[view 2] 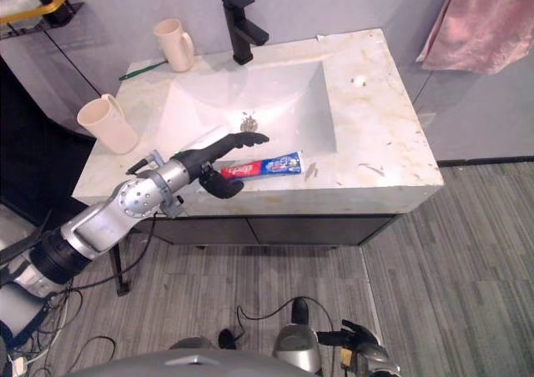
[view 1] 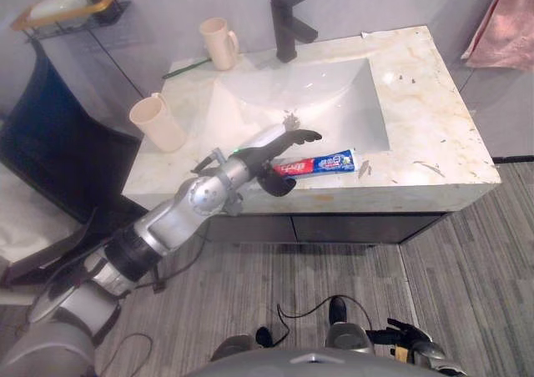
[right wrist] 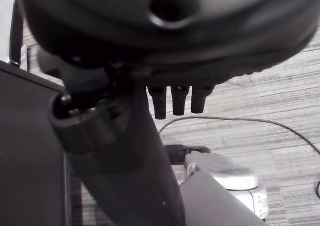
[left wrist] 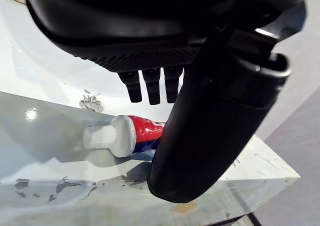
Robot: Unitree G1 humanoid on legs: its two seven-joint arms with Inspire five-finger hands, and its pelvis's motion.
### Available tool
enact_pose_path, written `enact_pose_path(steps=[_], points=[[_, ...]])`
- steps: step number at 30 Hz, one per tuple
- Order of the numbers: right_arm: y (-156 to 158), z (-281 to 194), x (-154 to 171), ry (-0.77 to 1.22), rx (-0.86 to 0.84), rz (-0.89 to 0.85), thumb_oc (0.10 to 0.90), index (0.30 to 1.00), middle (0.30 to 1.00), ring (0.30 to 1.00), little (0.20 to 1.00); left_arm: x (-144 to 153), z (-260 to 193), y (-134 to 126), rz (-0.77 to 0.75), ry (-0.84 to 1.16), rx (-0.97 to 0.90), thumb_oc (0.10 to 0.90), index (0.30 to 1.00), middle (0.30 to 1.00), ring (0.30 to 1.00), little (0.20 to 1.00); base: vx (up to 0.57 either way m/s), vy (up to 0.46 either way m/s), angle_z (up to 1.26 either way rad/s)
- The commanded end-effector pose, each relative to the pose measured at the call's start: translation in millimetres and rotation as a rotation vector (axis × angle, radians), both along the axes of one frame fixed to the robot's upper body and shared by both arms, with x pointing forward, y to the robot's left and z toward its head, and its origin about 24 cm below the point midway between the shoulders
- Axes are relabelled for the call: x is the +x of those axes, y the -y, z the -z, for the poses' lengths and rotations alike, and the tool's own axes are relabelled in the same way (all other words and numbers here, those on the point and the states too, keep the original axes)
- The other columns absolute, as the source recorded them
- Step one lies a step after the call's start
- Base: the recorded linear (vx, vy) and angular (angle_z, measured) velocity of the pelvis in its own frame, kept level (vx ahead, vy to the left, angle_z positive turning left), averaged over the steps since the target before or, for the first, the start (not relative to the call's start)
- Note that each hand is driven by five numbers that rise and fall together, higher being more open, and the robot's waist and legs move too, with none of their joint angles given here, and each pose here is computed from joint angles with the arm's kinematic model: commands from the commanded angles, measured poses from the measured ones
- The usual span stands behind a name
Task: Organize the bathroom.
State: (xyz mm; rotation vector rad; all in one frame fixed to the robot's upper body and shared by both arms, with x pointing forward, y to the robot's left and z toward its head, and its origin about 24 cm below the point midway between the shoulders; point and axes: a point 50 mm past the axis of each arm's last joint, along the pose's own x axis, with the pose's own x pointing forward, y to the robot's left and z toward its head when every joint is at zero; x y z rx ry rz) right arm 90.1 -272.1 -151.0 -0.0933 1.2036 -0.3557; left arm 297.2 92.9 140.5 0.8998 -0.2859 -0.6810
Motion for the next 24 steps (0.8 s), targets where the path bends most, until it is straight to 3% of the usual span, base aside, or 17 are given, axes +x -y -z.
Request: enact_pose_path(steps=[1,11,12,14,15,24], points=[[18.4,-5.6,-5.0,-0.020,-0.059,-0.015,0.800,0.900,0.900,0.900,0.900,19.6,-47.1,-26.1,-0.111,0.218,0.080,0.800,0.900,0.900,0.900,0.900,-0.01,0.012,-0.03],[18.9,-6.0,-3.6,-0.017,-0.058,-0.007,0.800,0.900,0.900,0.900,0.900,19.3,-44.7,-31.4,-0.115,0.194,0.099,0.800,0.900,0.900,0.900,0.900,-0.01,0.014,0.05],[18.1,-5.9,-2.8,-0.012,-0.057,-0.002,0.800,0.900,0.900,0.900,0.900,19.2,-44.0,-30.9,-0.112,0.185,0.107,0.590,0.585,0.585,0.585,0.585,-0.01,0.009,0.03],[17.4,-5.9,-1.8,-0.009,-0.056,-0.003,0.800,0.900,0.900,0.900,0.900,19.1,-43.6,-30.6,-0.111,0.182,0.114,0.505,0.458,0.458,0.458,0.458,0.00,0.000,0.00],[17.1,-5.9,-1.2,-0.008,-0.057,-0.001,0.800,0.900,0.900,0.900,0.900,19.2,-42.9,-30.5,-0.108,0.178,0.117,0.400,0.300,0.300,0.300,0.300,0.00,0.010,0.03],[18.9,-6.4,-3.5,0.009,-0.062,0.041,0.800,0.900,0.900,0.900,0.900,20.2,-42.3,-33.0,-0.123,0.197,0.152,0.400,0.300,0.300,0.300,0.300,0.00,0.003,-0.01]])
